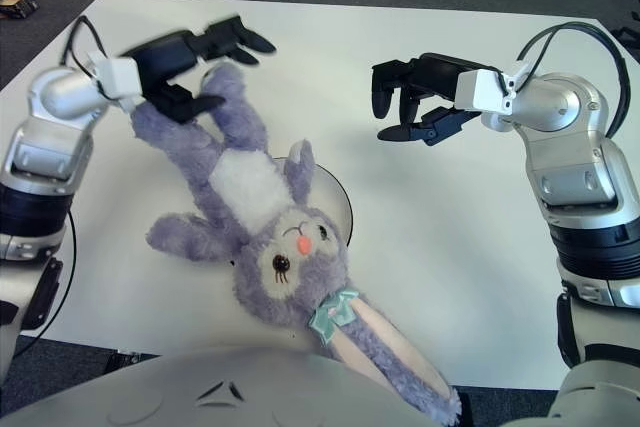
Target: Put the doll into the plate.
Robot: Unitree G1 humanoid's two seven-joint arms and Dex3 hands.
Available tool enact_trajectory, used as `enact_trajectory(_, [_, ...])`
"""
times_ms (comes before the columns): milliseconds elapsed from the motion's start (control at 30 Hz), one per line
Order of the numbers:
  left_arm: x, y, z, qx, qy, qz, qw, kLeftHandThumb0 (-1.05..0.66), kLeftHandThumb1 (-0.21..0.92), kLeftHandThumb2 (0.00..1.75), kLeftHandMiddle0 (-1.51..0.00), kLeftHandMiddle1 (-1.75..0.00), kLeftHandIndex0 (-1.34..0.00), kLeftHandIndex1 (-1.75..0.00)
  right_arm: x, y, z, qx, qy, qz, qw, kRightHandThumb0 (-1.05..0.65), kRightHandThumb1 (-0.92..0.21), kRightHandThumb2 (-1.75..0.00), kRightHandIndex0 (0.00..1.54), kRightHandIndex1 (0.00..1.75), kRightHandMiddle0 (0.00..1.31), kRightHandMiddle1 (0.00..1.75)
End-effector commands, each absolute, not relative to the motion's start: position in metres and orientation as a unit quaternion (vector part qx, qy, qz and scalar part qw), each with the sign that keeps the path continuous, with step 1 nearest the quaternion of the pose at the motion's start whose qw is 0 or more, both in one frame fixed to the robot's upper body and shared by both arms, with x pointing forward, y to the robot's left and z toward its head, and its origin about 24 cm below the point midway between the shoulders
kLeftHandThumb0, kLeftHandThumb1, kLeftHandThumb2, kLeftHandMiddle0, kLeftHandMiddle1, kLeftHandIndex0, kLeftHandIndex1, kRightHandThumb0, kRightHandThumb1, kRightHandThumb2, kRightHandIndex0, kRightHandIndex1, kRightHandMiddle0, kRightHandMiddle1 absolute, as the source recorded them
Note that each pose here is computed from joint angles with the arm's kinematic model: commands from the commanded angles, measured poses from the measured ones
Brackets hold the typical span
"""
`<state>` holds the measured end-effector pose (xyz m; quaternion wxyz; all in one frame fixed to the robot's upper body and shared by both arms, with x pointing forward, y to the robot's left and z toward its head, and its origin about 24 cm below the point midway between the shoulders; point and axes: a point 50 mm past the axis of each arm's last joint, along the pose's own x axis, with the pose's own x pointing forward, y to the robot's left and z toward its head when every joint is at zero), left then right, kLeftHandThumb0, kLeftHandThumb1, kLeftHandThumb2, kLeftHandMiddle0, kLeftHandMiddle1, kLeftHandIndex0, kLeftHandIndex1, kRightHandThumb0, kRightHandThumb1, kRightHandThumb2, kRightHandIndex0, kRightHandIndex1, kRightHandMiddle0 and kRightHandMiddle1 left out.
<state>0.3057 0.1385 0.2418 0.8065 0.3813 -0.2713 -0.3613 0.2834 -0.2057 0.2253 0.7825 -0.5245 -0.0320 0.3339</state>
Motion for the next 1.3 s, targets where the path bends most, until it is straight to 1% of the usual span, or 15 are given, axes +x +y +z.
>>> enact_trajectory(0, [0.323, 0.158, 0.264, 0.389, -0.288, -0.309, 0.819, -0.88, 0.92, 0.85, -0.2, -0.72, 0.0, -0.9, 0.29, -0.209, 0.226, -0.536, -0.039, 0.326, 0.778, -0.01, -0.64, -0.78, 0.51, 1.45, 0.35, 1.62])
enact_trajectory(200, [0.338, 0.175, 0.286, 0.423, -0.301, -0.239, 0.821, -0.82, 0.92, 0.86, -0.17, -0.73, 0.0, -0.95, 0.293, -0.21, 0.223, -0.567, -0.054, 0.321, 0.756, -0.01, -0.63, -0.83, 0.5, 1.56, 0.32, 1.58])
enact_trajectory(300, [0.34, 0.183, 0.289, 0.442, -0.298, -0.214, 0.819, -0.81, 0.92, 0.89, -0.15, -0.72, 0.0, -0.9, 0.294, -0.21, 0.221, -0.573, -0.058, 0.324, 0.751, -0.01, -0.62, -0.83, 0.5, 1.59, 0.31, 1.57])
enact_trajectory(367, [0.339, 0.184, 0.29, 0.457, -0.297, -0.201, 0.814, -0.82, 0.92, 0.91, -0.14, -0.67, 0.0, -0.84, 0.295, -0.21, 0.219, -0.572, -0.058, 0.328, 0.749, -0.01, -0.6, -0.88, 0.49, 1.63, 0.31, 1.57])
enact_trajectory(467, [0.343, 0.187, 0.289, 0.467, -0.297, -0.179, 0.813, -0.82, 0.92, 0.94, -0.14, -0.62, 0.0, -0.79, 0.298, -0.211, 0.218, -0.565, -0.051, 0.336, 0.752, -0.01, -0.57, -0.94, 0.49, 1.68, 0.32, 1.57])
enact_trajectory(500, [0.345, 0.184, 0.29, 0.461, -0.299, -0.173, 0.817, -0.82, 0.92, 0.96, -0.15, -0.62, 0.0, -0.78, 0.299, -0.211, 0.217, -0.563, -0.046, 0.339, 0.753, -0.01, -0.55, -0.97, 0.49, 1.7, 0.33, 1.57])
enact_trajectory(567, [0.35, 0.18, 0.289, 0.44, -0.298, -0.17, 0.83, -0.82, 0.92, 0.98, -0.21, -0.63, 0.0, -0.85, 0.3, -0.211, 0.216, -0.556, -0.038, 0.343, 0.756, -0.01, -0.53, -1.0, 0.49, 1.71, 0.34, 1.57])
enact_trajectory(667, [0.356, 0.176, 0.286, 0.392, -0.288, -0.179, 0.855, -0.81, 0.92, 0.99, -0.27, -0.7, 0.0, -0.94, 0.301, -0.212, 0.214, -0.538, -0.024, 0.341, 0.771, -0.01, -0.54, -0.98, 0.49, 1.7, 0.34, 1.57])
enact_trajectory(733, [0.358, 0.177, 0.286, 0.37, -0.284, -0.183, 0.866, -0.8, 0.92, 0.99, -0.29, -0.73, 0.0, -0.96, 0.301, -0.212, 0.212, -0.527, -0.018, 0.337, 0.78, -0.01, -0.54, -0.98, 0.49, 1.7, 0.35, 1.56])
enact_trajectory(900, [0.361, 0.18, 0.287, 0.337, -0.271, -0.186, 0.882, -0.79, 0.92, 0.97, -0.32, -0.76, 0.0, -0.95, 0.3, -0.215, 0.206, -0.51, -0.005, 0.321, 0.798, -0.01, -0.54, -0.98, 0.5, 1.69, 0.35, 1.56])
enact_trajectory(1033, [0.362, 0.189, 0.289, 0.332, -0.265, -0.179, 0.888, -0.81, 0.92, 0.97, -0.33, -0.8, 0.0, -0.93, 0.299, -0.215, 0.202, -0.504, 0.01, 0.31, 0.806, -0.01, -0.5, -1.02, 0.54, 1.69, 0.37, 1.55])
enact_trajectory(1133, [0.359, 0.197, 0.288, 0.331, -0.268, -0.169, 0.889, -0.8, 0.92, 0.95, -0.32, -0.82, 0.0, -0.93, 0.299, -0.215, 0.201, -0.502, 0.014, 0.304, 0.81, -0.01, -0.47, -1.07, 0.48, 1.67, 0.42, 1.62])
enact_trajectory(1267, [0.36, 0.203, 0.283, 0.33, -0.258, -0.157, 0.894, -0.77, 0.92, 0.92, -0.29, -0.83, 0.0, -0.93, 0.299, -0.214, 0.2, -0.5, 0.009, 0.297, 0.814, -0.01, -0.44, -1.14, 0.45, 1.7, 0.43, 1.68])
